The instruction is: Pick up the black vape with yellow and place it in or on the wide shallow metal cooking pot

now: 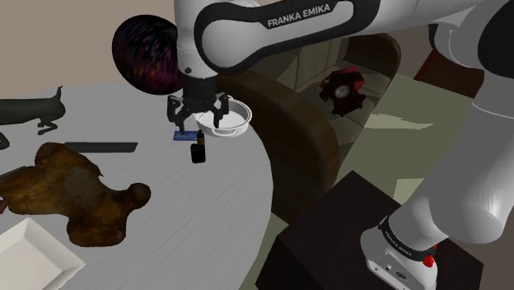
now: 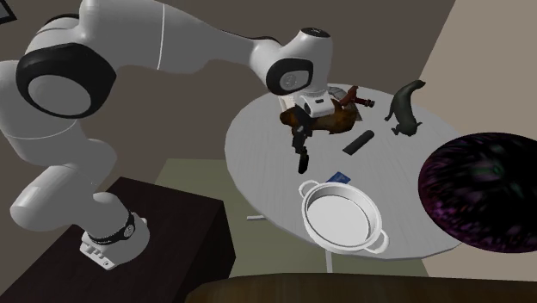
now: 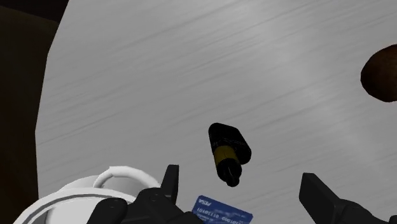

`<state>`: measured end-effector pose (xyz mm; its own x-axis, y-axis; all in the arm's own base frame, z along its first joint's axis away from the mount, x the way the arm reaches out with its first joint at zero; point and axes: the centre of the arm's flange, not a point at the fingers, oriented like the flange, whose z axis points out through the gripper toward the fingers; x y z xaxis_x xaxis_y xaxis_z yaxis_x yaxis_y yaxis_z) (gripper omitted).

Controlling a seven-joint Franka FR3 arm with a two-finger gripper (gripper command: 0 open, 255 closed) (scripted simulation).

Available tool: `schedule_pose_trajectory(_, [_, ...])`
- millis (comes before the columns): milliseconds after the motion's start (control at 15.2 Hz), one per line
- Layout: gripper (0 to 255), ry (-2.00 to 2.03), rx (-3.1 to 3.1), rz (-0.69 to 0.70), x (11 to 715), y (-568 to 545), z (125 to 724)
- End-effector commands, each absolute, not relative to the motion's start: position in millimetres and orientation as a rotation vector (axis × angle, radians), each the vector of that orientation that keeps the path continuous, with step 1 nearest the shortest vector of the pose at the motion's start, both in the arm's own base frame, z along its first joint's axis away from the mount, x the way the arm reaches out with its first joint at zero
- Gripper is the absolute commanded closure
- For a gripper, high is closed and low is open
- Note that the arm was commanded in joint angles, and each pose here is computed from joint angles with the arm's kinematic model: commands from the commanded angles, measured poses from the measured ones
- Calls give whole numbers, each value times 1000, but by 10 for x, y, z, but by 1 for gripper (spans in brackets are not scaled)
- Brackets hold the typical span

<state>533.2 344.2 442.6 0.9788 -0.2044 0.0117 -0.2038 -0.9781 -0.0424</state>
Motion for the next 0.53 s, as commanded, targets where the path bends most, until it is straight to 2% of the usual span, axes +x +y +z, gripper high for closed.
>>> schedule_pose_trajectory(0, [0, 322, -3082, -24, 5339, 3476, 4322])
schedule_pose_trajectory(462, [0, 322, -3082, -24, 5344, 3485, 4081])
